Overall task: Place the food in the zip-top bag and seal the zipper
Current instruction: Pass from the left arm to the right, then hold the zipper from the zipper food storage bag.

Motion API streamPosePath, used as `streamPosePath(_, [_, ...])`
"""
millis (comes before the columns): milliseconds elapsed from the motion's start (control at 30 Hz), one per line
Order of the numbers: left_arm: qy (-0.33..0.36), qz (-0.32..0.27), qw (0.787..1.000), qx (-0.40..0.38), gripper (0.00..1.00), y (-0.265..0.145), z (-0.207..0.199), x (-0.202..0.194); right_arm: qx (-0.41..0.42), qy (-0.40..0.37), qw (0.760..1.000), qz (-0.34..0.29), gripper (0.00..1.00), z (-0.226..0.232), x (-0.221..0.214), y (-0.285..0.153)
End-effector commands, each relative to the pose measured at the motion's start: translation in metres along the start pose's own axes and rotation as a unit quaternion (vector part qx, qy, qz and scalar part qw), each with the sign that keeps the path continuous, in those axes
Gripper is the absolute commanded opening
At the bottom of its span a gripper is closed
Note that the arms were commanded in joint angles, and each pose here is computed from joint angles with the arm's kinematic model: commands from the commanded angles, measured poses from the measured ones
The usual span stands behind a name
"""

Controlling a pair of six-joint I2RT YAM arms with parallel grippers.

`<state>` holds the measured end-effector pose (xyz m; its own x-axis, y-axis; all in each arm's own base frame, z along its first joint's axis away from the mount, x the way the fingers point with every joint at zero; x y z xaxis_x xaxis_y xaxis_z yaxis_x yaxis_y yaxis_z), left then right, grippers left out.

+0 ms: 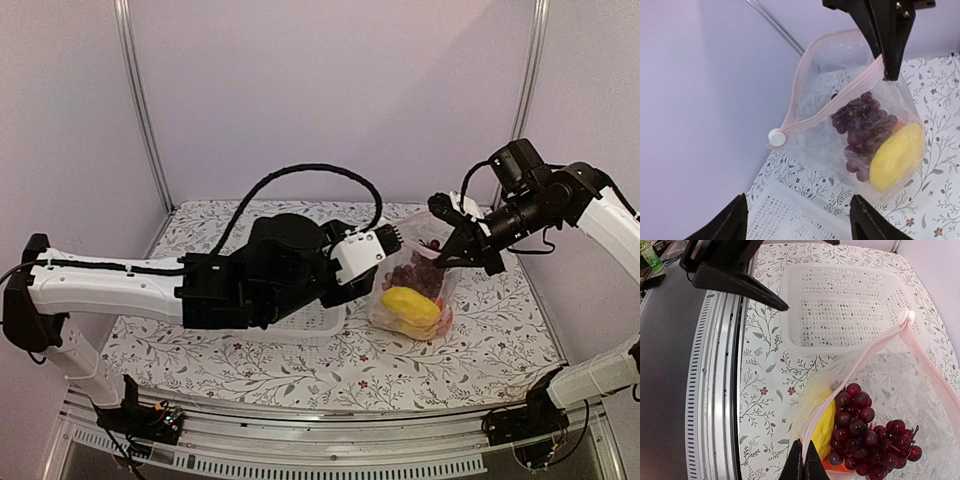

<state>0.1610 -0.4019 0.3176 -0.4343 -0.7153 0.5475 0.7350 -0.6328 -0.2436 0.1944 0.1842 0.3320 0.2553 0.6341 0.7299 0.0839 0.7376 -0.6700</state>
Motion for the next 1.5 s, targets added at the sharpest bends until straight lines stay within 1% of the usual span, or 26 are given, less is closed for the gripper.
streamPosePath(0, [-0.160, -0.108, 0.981, 0.034, 0.72, -0.035, 0.021, -0.012, -0.007, -0.001, 1.000, -0.005, 0.00, 0.009, -0.006, -0.004])
streamPosePath(67, [-0.199, -0.132, 0.971, 0.008, 0.72, -0.039, 0.017, -0.026, -0.009, 0.000, 1.000, -0.007, 0.00, 0.011, -0.009, -0.006])
streamPosePath(167, [-0.239, -0.163, 0.957, -0.017, 0.71, -0.038, 0.013, -0.038, -0.007, 0.002, 1.000, -0.009, 0.00, 0.014, -0.013, -0.006])
streamPosePath(400, [-0.294, -0.239, 0.923, -0.068, 0.67, -0.016, 0.017, -0.060, -0.003, 0.005, 1.000, -0.009, 0.00, 0.016, -0.016, -0.005])
streamPosePath(533, [-0.278, -0.268, 0.918, -0.092, 0.66, -0.001, 0.021, -0.061, -0.001, 0.011, 1.000, -0.002, 0.00, 0.015, -0.017, -0.003])
streamPosePath(633, [-0.273, -0.263, 0.918, -0.119, 0.66, 0.019, 0.020, -0.066, 0.000, 0.013, 1.000, -0.002, 0.00, 0.013, -0.017, -0.002])
streamPosePath(700, [-0.274, -0.267, 0.914, -0.138, 0.65, 0.030, 0.016, -0.067, 0.001, 0.014, 1.000, -0.001, 0.00, 0.013, -0.017, -0.002])
streamPosePath(833, [-0.279, -0.276, 0.908, -0.148, 0.65, 0.045, 0.014, -0.067, 0.000, 0.015, 1.000, 0.000, 0.00, 0.012, -0.016, 0.000])
streamPosePath(900, [-0.288, -0.292, 0.898, -0.156, 0.62, 0.050, 0.016, -0.068, 0.000, 0.015, 1.000, 0.001, 0.00, 0.011, -0.016, 0.000])
streamPosePath(1067, [-0.312, -0.342, 0.863, -0.202, 0.51, 0.062, 0.021, -0.070, -0.002, 0.018, 1.000, 0.002, 0.00, 0.010, -0.017, 0.002])
streamPosePath(1133, [-0.314, -0.348, 0.857, -0.214, 0.47, 0.069, 0.017, -0.071, -0.006, 0.019, 1.000, 0.004, 0.00, 0.009, -0.018, 0.002])
streamPosePath(1333, [-0.315, -0.359, 0.845, -0.242, 0.46, 0.084, 0.008, -0.069, -0.011, 0.022, 1.000, 0.003, 0.00, 0.007, -0.019, 0.003])
streamPosePath(1467, [-0.318, -0.364, 0.837, -0.255, 0.41, 0.090, 0.005, -0.067, -0.011, 0.027, 1.000, 0.005, 0.00, 0.005, -0.019, 0.004])
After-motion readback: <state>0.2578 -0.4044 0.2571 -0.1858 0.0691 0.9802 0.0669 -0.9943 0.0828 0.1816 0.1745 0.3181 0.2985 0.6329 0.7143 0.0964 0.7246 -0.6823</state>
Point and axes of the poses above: each gripper's point midway between its finger pads, its own y axis out along the fingers, its own z axis along the line the jaws close on, x = y × z, the point moved 7 cm from there along -y, back along the fingers, and after that the axes turned 14 degrees about y, right-handed, at the moved point
